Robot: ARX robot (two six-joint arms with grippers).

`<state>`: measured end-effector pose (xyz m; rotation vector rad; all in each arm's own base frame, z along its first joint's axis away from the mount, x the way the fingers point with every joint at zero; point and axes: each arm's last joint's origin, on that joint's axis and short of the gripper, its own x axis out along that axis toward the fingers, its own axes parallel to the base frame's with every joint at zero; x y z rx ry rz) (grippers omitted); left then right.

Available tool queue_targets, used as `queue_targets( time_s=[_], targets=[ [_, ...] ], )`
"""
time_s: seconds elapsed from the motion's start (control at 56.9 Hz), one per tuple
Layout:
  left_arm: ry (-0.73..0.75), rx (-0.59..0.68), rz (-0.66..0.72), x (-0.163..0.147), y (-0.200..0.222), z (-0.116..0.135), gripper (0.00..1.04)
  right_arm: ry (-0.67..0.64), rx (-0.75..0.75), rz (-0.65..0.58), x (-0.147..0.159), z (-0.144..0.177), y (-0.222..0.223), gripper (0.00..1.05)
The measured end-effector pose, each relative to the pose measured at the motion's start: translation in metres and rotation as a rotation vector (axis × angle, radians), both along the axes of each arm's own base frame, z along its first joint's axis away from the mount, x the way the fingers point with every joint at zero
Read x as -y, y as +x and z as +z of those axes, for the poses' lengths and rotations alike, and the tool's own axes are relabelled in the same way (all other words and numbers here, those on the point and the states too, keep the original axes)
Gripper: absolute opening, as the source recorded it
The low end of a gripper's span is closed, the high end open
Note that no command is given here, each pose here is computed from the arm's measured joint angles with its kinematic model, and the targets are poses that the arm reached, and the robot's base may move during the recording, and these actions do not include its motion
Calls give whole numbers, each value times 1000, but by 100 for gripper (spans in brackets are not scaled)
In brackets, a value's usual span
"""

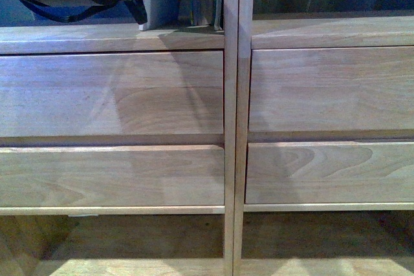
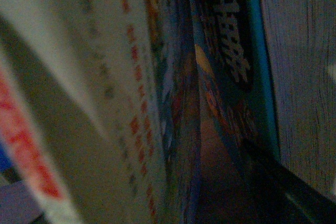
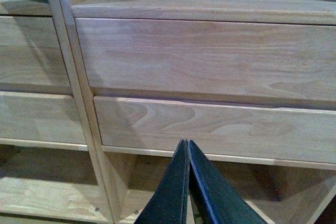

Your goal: Organize books on shelf

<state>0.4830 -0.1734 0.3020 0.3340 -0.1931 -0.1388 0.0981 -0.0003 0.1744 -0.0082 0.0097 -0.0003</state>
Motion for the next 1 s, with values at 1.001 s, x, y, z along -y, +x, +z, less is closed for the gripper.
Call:
queue_targets(
  time_s=[1.001],
  targets=[
    [-246,-19,-209,-145,-270,14,97,1,14,0,0,-7,-1,3]
  ],
)
